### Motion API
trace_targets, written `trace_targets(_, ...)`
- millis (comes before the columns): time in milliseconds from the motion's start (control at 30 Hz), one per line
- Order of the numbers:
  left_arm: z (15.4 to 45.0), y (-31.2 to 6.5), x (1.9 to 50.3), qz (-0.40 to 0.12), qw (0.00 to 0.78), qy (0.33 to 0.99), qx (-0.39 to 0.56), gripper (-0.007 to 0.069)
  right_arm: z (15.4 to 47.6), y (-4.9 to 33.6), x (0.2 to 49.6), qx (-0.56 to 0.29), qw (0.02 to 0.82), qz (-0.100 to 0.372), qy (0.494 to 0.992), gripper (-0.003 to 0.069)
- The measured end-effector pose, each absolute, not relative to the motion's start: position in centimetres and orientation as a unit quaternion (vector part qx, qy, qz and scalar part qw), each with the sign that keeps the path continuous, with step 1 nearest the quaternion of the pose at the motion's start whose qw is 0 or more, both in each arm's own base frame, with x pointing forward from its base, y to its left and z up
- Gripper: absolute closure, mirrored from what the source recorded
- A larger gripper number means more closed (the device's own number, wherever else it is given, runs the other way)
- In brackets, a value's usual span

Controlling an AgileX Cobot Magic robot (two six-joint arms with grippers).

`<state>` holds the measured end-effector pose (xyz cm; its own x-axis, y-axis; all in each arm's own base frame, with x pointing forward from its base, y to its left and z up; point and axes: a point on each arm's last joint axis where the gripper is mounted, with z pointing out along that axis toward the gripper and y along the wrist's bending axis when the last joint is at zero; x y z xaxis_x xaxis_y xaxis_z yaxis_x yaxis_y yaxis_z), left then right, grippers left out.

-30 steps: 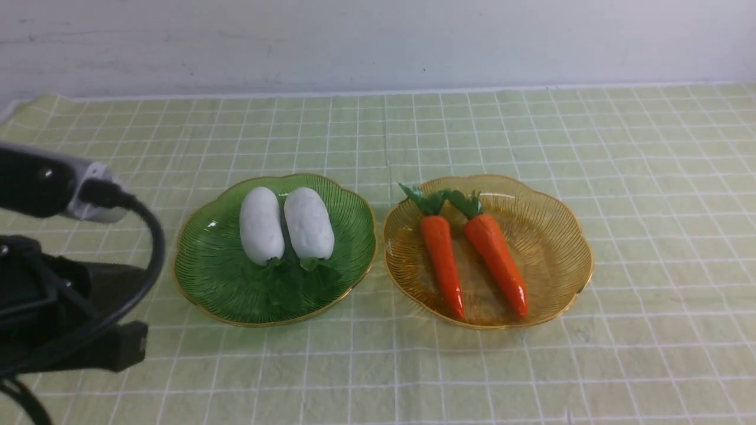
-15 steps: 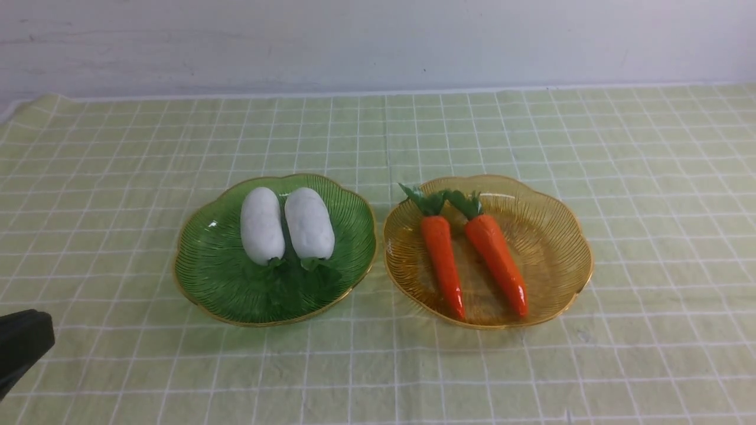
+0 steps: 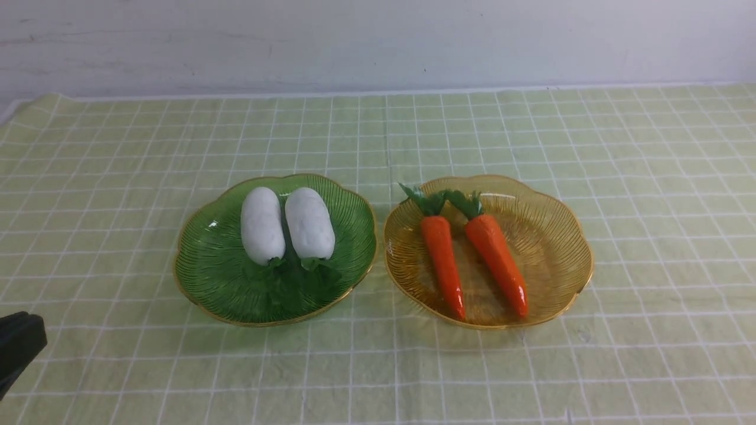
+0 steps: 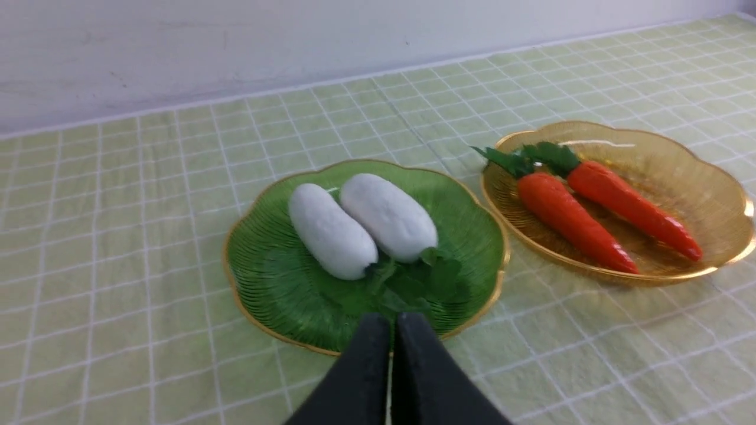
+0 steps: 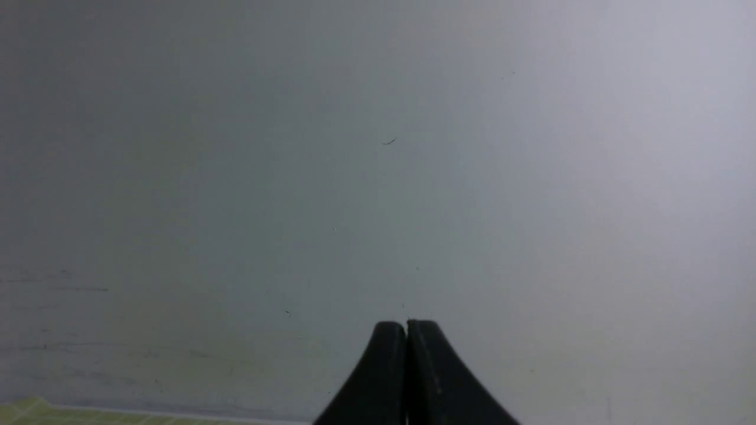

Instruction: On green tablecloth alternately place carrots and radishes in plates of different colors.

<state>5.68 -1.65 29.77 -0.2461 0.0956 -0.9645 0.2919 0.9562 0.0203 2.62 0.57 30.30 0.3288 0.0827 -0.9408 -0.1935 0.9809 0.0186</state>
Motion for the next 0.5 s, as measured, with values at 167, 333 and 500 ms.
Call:
trace_targets(167, 24.6, -0.9, 5.3, -0.031, 0.624, 0.775, 0.099, 0.0633, 30.3, 0.6, 2.6, -0.048, 0.813, 0.086, 0.574, 0.0673)
trace_targets(333, 18.3, -0.4, 5.3, 0.003, 0.612, 0.789, 0.061, 0.0633, 30.2, 0.6, 2.6, -0.048, 0.812, 0.087, 0.576, 0.0673)
trace_targets(500, 17.0, -0.3, 5.2, 0.008, 0.588, 0.807, 0.06, 0.0633, 30.2, 0.6, 2.6, -0.049, 0.811, 0.087, 0.576, 0.0673)
